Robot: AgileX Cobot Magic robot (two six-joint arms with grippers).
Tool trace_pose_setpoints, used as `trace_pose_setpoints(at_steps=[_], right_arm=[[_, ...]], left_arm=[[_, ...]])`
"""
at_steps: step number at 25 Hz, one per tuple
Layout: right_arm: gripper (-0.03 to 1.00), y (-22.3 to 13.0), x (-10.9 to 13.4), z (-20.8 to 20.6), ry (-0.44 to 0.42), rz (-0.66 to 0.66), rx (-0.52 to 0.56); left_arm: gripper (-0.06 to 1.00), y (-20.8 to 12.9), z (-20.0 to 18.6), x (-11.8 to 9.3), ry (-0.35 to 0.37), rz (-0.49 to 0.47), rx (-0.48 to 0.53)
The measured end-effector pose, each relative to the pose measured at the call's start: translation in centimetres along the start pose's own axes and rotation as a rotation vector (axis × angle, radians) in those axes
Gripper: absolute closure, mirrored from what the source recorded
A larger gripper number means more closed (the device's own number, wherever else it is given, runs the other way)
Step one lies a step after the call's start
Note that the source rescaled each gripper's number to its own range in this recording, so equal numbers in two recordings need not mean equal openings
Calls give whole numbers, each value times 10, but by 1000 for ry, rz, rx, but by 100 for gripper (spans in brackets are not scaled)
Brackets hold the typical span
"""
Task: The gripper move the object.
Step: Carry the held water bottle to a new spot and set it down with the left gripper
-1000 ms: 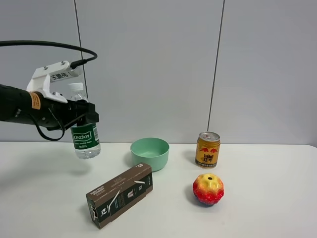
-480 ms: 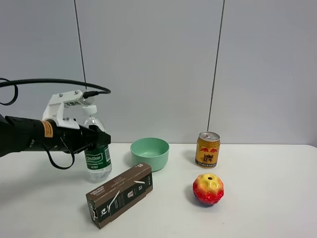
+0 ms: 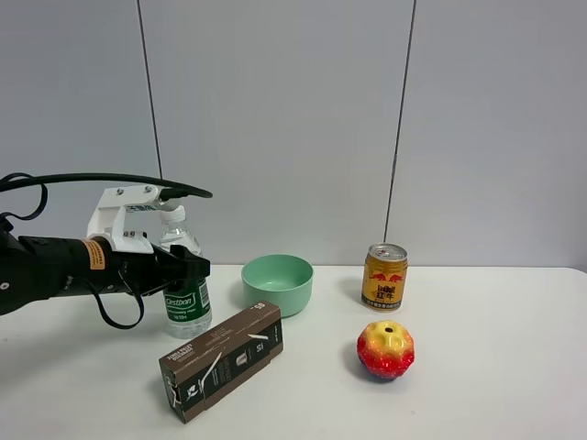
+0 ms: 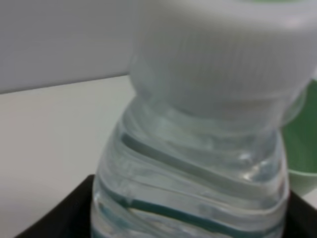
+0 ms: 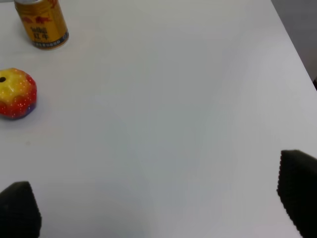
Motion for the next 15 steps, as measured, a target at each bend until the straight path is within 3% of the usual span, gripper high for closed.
trace_pose_setpoints(at_steps=[9, 10, 12, 13, 15], right_arm=[[-3, 0, 0, 0, 0, 0, 0], [-3, 0, 0, 0, 0, 0, 0], [-3, 0, 0, 0, 0, 0, 0], [-3, 0, 0, 0, 0, 0, 0], [-3, 0, 0, 0, 0, 0, 0]], left_arm=[[92, 0, 0, 0, -4, -1, -9], [80, 0, 0, 0, -3, -13, -9], [34, 1, 1, 0, -7, -39, -21], [17, 1, 1, 0, -7, -55, -22], [2, 1, 1, -1, -9, -85, -22]])
Point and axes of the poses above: a point on each arm's last joint axis where the gripper is mounted, z pointing out along that axis toward the gripper, x along the wrist's bending axis when the last joint is at zero, y = z × x, the point moved 1 cm from there along z, pointing out along that axis toward the gripper, and after that the axes turned 4 degrees about z, right-handed, at the moved point
